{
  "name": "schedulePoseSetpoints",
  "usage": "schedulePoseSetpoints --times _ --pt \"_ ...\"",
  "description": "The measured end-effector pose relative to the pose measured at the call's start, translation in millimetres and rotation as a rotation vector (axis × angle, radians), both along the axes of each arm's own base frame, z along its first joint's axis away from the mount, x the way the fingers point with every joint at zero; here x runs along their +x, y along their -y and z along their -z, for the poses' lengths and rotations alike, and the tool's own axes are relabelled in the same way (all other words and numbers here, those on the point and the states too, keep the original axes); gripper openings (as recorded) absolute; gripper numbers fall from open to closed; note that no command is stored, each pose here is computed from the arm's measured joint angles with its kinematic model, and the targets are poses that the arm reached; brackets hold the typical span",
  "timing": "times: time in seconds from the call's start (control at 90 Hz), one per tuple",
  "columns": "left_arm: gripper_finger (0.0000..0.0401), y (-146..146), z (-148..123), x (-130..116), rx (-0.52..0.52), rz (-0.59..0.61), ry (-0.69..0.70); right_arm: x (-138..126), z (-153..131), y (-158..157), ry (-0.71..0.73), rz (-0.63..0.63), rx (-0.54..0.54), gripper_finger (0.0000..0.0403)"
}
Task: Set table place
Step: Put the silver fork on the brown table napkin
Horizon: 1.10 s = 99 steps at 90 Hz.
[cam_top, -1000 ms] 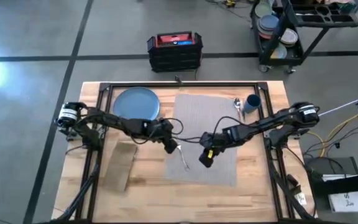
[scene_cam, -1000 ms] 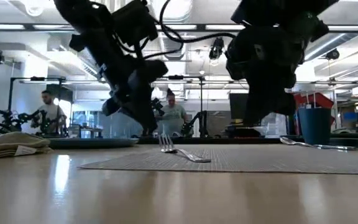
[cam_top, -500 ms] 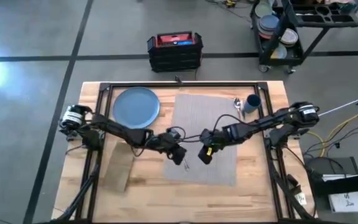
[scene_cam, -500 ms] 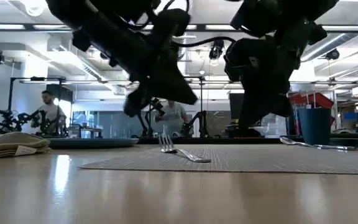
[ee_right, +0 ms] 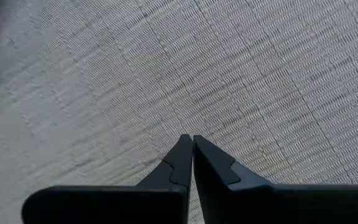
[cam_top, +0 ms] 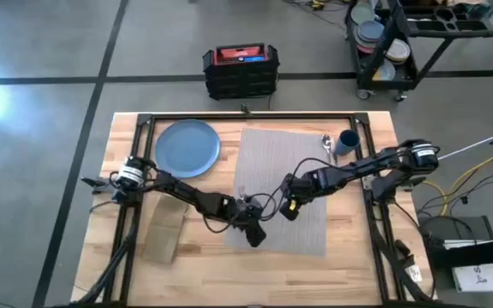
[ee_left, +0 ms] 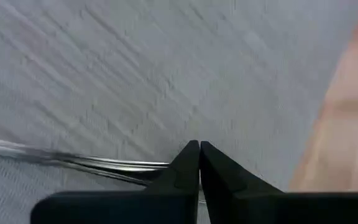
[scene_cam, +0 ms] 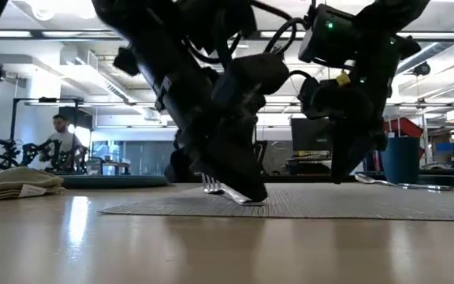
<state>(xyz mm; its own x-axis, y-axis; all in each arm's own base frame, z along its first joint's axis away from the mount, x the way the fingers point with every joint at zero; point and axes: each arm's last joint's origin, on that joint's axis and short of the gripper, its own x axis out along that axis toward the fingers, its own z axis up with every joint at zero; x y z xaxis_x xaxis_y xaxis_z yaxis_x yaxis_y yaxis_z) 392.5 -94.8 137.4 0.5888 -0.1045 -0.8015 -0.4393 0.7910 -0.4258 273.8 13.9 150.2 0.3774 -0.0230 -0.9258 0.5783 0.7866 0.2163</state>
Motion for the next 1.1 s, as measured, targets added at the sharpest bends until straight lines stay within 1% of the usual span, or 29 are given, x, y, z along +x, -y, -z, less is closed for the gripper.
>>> schedulePoseSetpoints --times 0.222,0.289,0.378,0.5,0.556,0.633,0.711,0.8,0.867,0.956,1.1 --pt "0.0 -1 -11 -13 0.074 0.045 -0.193 -8 9 0 -0.035 -0.005 0.013 0.0" --pt "0.0 -2 -14 -18 0.084 0.048 -0.232 -9 10 1 -0.035 -0.002 0.013 0.0" --pt "0.0 -2 -23 -22 0.084 0.052 -0.232 -9 10 1 -0.036 0.0 0.014 0.0" --pt "0.0 -3 -44 -27 0.074 0.042 -0.178 -9 10 1 -0.034 0.005 0.015 0.0" --pt "0.0 -5 -50 -30 0.091 -0.012 -0.162 -9 10 1 -0.033 0.014 0.013 0.0" --pt "0.0 -11 -55 -36 0.108 -0.168 -0.152 -10 9 1 -0.031 0.027 -0.001 0.0" --pt "0.0 -20 -53 -39 0.069 -0.343 -0.157 -10 9 2 -0.031 0.032 -0.01 0.0" --pt "0.0002 -30 -43 -44 0.028 -0.47 -0.204 -10 9 3 -0.03 0.035 -0.014 0.0" --pt "0.0009 -36 -39 -46 0.013 -0.517 -0.212 -10 9 3 -0.03 0.038 -0.017 0.0005" --pt "0.0028 -41 -38 -46 0.01 -0.534 -0.215 -10 9 4 -0.029 0.042 -0.019 0.0022" --pt "0.0077 -45 -38 -45 0.008 -0.543 -0.21 -10 9 4 -0.029 0.036 -0.021 0.0067"
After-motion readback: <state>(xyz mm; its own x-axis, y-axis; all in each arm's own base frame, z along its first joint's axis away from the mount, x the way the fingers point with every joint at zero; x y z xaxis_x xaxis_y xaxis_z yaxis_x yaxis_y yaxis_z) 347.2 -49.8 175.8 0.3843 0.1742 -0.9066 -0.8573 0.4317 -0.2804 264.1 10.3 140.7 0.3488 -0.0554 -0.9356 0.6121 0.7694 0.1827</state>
